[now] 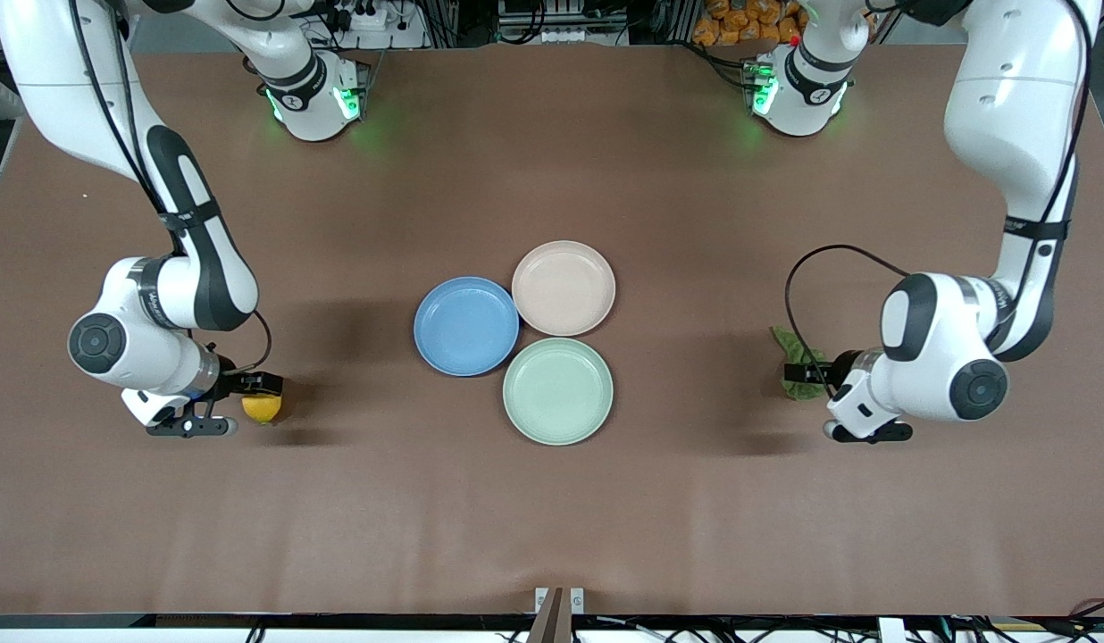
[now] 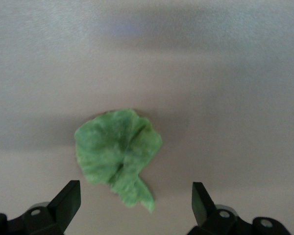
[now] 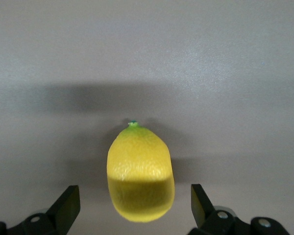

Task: Place lemon and lettuce in plates
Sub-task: 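Close the right gripper on the lemon while the left gripper grasps the lettuce, then carry the lemon with the right gripper over the blue plate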

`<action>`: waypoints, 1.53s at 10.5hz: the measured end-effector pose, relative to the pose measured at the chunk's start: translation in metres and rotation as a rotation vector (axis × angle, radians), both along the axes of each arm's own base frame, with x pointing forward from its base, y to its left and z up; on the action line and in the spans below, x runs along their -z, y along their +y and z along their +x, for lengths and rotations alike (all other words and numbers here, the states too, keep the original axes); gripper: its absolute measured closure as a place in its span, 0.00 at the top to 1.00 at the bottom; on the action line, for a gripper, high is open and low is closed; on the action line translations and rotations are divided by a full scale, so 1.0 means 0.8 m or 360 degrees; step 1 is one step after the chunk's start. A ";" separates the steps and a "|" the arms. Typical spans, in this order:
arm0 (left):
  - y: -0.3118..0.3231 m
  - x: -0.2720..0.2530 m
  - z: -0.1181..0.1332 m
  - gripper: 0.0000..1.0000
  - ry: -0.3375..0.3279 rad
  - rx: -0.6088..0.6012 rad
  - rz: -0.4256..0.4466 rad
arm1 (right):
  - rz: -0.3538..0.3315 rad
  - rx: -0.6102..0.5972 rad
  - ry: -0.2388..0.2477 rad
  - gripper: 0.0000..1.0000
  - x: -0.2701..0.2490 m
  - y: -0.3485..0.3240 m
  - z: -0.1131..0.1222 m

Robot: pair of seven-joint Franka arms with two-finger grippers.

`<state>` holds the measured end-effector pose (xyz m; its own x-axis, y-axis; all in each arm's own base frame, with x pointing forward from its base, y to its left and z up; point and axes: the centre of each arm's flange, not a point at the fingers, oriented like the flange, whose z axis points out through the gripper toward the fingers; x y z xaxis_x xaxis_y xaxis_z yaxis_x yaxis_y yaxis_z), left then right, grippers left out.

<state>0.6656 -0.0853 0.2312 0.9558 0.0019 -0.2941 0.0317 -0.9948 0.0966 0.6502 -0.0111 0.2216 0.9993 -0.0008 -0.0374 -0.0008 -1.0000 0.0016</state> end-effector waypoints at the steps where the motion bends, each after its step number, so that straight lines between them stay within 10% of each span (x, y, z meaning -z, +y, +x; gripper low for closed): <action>1: -0.002 0.010 0.000 1.00 -0.0002 -0.0005 0.0003 | -0.0002 0.0002 -0.0013 0.94 0.012 -0.001 -0.001; 4: -0.006 0.022 -0.002 1.00 0.0013 0.0004 0.0033 | -0.0005 0.0007 -0.0047 0.63 0.039 -0.004 -0.012; 10: -0.016 0.053 -0.006 1.00 0.0022 0.0053 0.0086 | -0.0012 0.0214 0.0023 0.63 -0.016 0.135 -0.010; 14: -0.009 0.067 -0.005 1.00 0.0027 0.0032 0.0088 | -0.0028 0.0378 0.0008 0.63 -0.038 0.334 -0.063; 16: -0.008 0.067 -0.005 0.71 0.0026 0.0030 0.0088 | -0.0061 0.0389 0.0045 0.63 -0.032 0.396 -0.098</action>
<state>0.6615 -0.0920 0.1778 0.9509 0.0005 -0.3096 0.0139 -0.9991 0.0409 0.5714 0.3058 0.2472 0.9678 -0.2443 -0.0606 -0.2420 -0.9693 0.0432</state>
